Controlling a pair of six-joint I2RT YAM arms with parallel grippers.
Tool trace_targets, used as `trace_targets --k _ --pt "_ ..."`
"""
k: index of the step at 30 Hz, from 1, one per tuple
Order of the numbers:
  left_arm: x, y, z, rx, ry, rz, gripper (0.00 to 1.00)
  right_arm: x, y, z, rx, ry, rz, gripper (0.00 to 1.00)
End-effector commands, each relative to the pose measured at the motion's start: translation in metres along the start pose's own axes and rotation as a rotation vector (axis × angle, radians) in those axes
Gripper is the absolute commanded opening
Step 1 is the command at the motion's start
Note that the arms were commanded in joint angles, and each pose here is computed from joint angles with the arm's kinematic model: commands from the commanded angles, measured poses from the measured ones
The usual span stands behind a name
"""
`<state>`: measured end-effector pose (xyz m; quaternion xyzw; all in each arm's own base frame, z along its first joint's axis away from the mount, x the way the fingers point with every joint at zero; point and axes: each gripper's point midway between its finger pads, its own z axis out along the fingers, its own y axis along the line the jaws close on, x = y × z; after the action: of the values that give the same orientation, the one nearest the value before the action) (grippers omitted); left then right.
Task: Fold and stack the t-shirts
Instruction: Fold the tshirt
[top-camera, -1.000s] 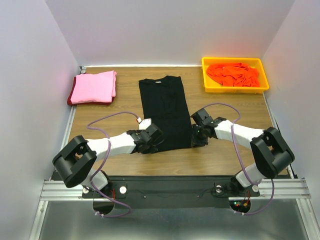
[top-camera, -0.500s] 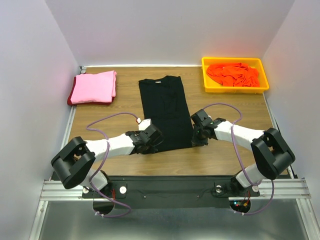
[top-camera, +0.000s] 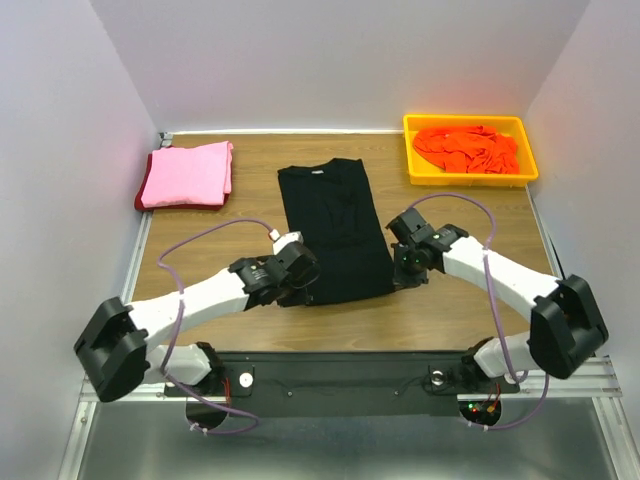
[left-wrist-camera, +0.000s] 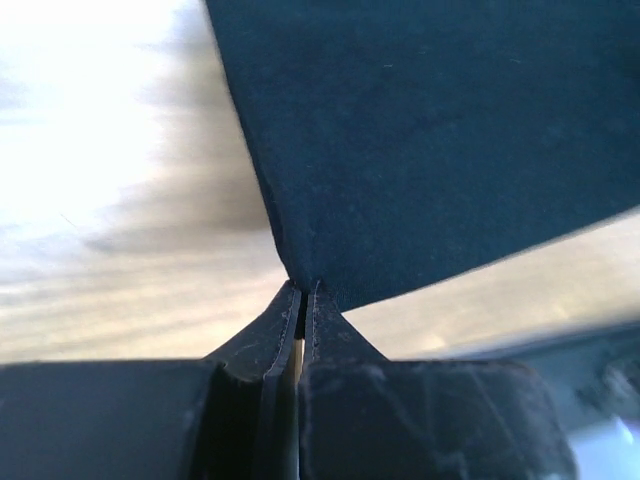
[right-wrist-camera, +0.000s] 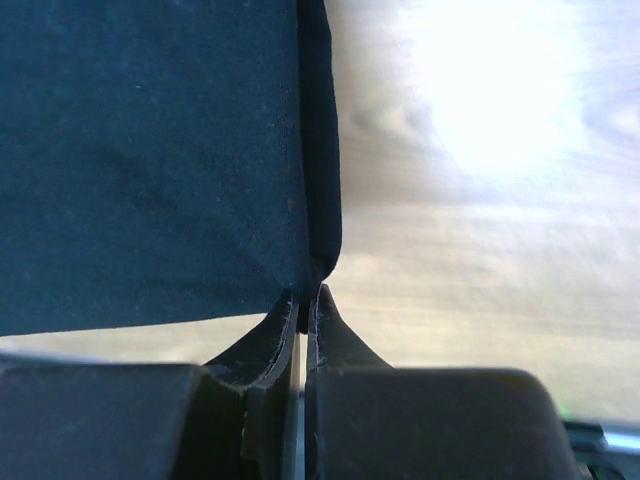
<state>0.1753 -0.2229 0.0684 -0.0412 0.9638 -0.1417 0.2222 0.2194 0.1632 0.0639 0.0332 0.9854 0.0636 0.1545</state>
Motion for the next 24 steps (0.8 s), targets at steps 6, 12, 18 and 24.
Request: trace_targets --k 6,12,18,24 --pt "0.074 -0.009 -0.047 0.162 0.257 0.067 0.00 0.059 -0.033 -0.050 0.017 0.166 -0.044 0.01" --pt "0.112 -0.023 -0.077 0.259 0.357 0.113 0.00 0.081 -0.036 -0.078 -0.032 0.229 -0.038 0.01" --pt "0.077 -0.034 -0.094 0.245 0.208 -0.041 0.00 0.050 -0.032 -0.118 -0.037 0.098 -0.030 0.01" --pt "0.026 -0.053 -0.098 0.173 0.017 -0.058 0.00 -0.004 -0.012 -0.148 -0.046 -0.050 -0.056 0.01"
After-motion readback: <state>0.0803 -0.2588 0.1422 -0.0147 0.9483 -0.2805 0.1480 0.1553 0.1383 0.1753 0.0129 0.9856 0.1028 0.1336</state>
